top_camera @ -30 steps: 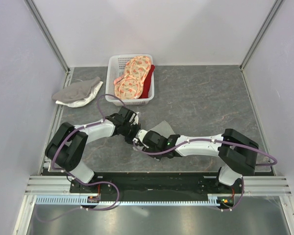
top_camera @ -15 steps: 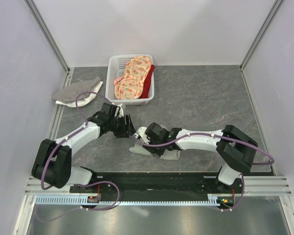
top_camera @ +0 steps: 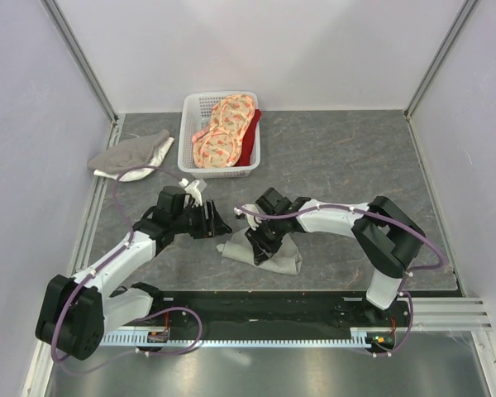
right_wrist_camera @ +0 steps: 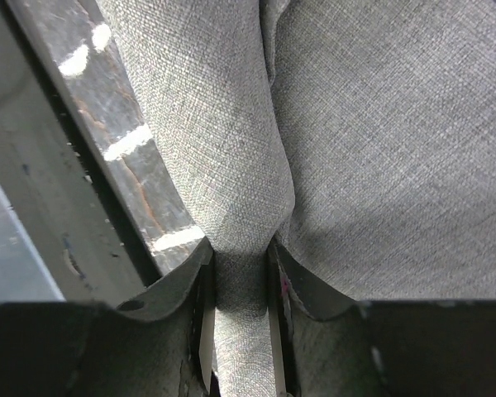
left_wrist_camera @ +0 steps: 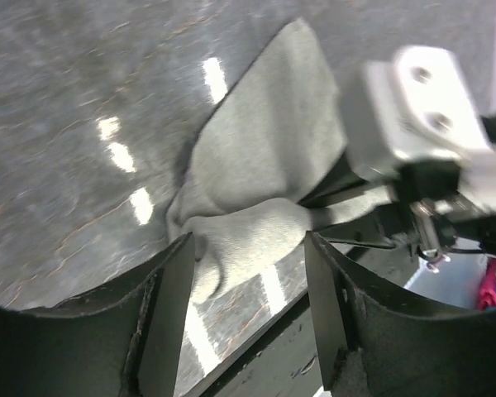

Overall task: Fold the napkin, place the utensils inside, and roll it up
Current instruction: Roll the napkin with the utensil

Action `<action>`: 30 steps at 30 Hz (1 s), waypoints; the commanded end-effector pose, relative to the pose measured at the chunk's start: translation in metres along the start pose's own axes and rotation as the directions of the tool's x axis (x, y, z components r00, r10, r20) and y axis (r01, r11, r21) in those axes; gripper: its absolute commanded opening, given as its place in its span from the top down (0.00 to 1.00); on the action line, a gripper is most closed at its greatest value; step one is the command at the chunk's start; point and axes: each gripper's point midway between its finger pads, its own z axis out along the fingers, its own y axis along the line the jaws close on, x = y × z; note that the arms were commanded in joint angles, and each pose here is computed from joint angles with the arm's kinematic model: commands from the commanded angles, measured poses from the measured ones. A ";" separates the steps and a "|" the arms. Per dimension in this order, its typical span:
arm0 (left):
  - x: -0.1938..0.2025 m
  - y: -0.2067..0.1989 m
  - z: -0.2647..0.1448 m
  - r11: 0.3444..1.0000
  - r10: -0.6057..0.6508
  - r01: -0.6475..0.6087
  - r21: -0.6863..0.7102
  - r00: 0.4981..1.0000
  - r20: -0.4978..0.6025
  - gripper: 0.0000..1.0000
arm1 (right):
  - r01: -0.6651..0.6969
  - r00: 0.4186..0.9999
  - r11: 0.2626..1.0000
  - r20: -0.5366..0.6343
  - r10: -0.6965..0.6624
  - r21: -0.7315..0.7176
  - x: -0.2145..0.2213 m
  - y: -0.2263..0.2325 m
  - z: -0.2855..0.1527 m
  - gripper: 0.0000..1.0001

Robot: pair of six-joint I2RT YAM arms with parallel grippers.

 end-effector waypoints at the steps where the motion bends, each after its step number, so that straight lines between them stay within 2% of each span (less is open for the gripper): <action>1: -0.002 -0.021 0.004 0.992 0.017 -0.018 0.124 1.000 0.006 0.40 | -0.083 0.992 0.989 -0.100 0.071 -0.125 0.019 0.009 0.005 0.66; 10: 0.019 -0.012 0.019 0.996 -0.027 0.034 0.088 0.996 -0.082 0.50 | -0.146 0.983 0.980 -0.131 0.129 -0.134 0.022 -0.009 0.011 0.67; 22: 0.028 0.006 0.011 0.998 -0.050 0.049 -0.044 0.998 -0.030 0.52 | -0.175 0.977 0.976 -0.148 0.155 -0.132 0.027 -0.016 0.014 0.68; 30: 0.029 0.010 0.011 0.997 -0.045 0.043 -0.067 0.999 -0.025 0.51 | -0.185 0.974 0.974 -0.159 0.164 -0.133 0.031 -0.017 0.015 0.69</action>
